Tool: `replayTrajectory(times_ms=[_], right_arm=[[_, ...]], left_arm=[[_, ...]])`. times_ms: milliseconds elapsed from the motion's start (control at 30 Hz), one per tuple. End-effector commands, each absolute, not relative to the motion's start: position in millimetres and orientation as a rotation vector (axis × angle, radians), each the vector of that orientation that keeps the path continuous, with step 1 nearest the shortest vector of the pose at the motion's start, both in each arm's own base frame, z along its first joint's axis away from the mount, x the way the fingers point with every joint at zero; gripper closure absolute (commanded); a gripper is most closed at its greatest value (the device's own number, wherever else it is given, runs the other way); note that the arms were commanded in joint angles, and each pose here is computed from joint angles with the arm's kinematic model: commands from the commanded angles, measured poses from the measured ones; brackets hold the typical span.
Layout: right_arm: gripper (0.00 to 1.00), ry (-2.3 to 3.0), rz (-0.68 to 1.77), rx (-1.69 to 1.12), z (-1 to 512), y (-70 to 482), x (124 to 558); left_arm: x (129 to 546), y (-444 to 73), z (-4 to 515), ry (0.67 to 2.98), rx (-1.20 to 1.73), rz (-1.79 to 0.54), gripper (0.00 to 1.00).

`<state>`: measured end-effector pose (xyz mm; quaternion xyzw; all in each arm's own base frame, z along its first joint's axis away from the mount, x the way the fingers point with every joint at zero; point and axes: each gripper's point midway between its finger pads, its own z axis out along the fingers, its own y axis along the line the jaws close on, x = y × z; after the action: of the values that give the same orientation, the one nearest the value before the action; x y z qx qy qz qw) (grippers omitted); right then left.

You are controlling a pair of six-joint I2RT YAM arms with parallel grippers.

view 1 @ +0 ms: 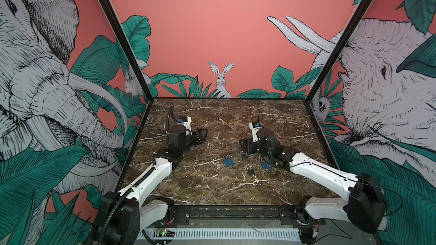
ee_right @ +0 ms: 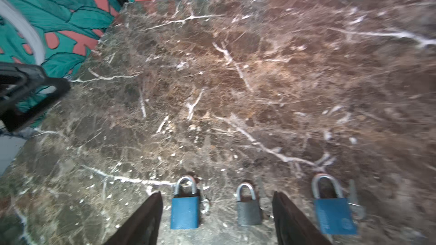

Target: Lock with the key

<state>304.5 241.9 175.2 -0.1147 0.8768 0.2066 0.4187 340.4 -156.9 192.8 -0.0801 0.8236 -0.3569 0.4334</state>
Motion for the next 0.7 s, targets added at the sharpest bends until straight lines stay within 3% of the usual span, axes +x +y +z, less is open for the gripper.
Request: replayTrajectory(times_ms=[0,100,133,167,300,667], right_arm=[[0.24,2.133,0.416,-0.27,195,214,316],[0.18,2.093,0.321,-0.225,201,183,322],[0.16,2.077,0.278,-0.197,203,170,324],[0.13,2.058,0.228,-0.162,206,156,327],[0.01,1.957,0.048,-0.094,217,111,334],[0.01,1.936,-0.301,0.147,200,-9,358]], left_arm=[[358,-141,223,1.886,-0.274,-0.951,0.34],[371,-121,237,1.829,-0.313,-0.91,0.3],[374,-113,238,1.821,-0.341,-0.885,0.09],[378,-103,240,1.803,-0.376,-0.862,0.06],[390,-68,253,1.72,-0.449,-0.788,0.02],[401,-3,267,1.759,-0.224,-0.127,0.01]])
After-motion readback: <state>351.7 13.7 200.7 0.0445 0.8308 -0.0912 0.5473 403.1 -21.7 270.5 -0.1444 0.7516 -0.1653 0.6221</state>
